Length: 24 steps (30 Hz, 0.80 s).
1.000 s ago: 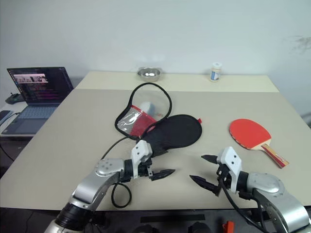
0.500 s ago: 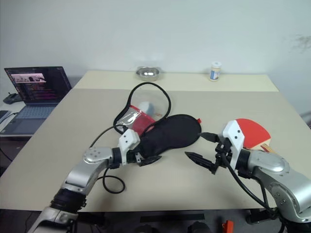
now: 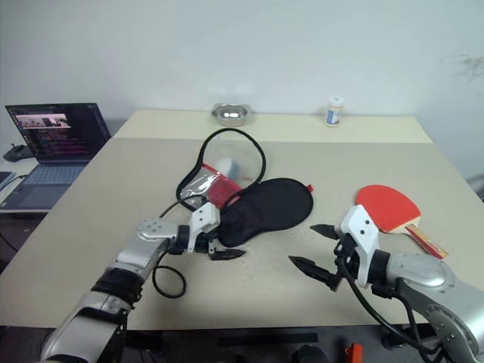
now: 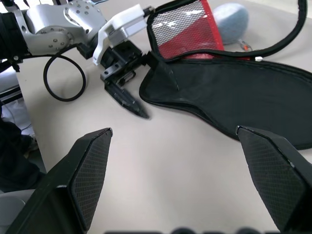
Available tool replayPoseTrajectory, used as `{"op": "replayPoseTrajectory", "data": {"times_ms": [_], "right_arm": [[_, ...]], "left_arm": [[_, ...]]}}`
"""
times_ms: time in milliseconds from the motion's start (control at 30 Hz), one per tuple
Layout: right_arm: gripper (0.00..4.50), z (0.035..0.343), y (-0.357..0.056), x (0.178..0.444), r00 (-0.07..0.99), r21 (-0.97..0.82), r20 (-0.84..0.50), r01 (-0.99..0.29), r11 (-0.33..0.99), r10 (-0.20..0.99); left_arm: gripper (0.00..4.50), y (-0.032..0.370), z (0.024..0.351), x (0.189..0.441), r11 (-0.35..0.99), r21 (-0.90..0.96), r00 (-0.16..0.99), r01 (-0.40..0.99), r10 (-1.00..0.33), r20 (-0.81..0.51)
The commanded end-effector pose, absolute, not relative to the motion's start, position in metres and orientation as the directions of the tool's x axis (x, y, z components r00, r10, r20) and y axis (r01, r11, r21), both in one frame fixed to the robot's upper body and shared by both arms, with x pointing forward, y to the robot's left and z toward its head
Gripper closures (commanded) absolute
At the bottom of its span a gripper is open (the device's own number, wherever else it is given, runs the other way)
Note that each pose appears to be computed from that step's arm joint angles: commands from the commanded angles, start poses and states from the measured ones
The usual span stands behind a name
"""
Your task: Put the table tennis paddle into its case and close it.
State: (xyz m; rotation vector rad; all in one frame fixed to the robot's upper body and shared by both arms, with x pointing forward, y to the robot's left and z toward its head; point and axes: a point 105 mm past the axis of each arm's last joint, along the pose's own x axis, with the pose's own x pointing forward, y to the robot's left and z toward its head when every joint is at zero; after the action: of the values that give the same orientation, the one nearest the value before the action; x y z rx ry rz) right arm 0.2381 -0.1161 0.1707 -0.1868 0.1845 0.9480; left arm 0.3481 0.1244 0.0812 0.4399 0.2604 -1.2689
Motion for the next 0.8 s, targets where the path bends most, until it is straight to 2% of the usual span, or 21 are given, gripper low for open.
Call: {"op": "replayPoseTrajectory", "data": {"times_ms": [33, 167, 333, 467, 633, 800], "right_arm": [[0.00, 0.182, -0.115, 0.238, 0.590, -0.122, -0.192, -0.807, 0.578, 0.784], [0.00, 0.184, -0.116, 0.240, 0.601, -0.124, -0.181, -0.800, 0.588, 0.779], [0.00, 0.186, -0.122, 0.244, 0.623, -0.136, -0.178, -0.783, 0.608, 0.762], [0.00, 0.186, -0.129, 0.246, 0.638, -0.141, -0.187, -0.770, 0.623, 0.747], [0.00, 0.183, -0.142, 0.248, 0.654, -0.156, -0.219, -0.756, 0.636, 0.724], [0.00, 0.183, -0.154, 0.247, 0.668, -0.178, -0.238, -0.744, 0.644, 0.705]], "left_arm": [[0.96, 0.125, 0.085, 0.346, 0.199, 0.175, 0.256, 0.964, -0.866, -0.429], [2.45, 0.126, 0.085, 0.337, 0.193, 0.122, 0.226, 0.974, -0.877, -0.423], [4.33, 0.111, 0.101, 0.319, 0.203, -0.032, 0.181, 0.979, -0.928, -0.325], [4.44, 0.090, 0.110, 0.314, 0.226, -0.106, 0.190, 0.968, -0.943, -0.273], [4.44, 0.057, 0.114, 0.321, 0.276, -0.171, 0.236, 0.946, -0.946, -0.222], [4.44, 0.042, 0.113, 0.318, 0.234, -0.110, 0.203, 0.966, -0.950, -0.235]]}}
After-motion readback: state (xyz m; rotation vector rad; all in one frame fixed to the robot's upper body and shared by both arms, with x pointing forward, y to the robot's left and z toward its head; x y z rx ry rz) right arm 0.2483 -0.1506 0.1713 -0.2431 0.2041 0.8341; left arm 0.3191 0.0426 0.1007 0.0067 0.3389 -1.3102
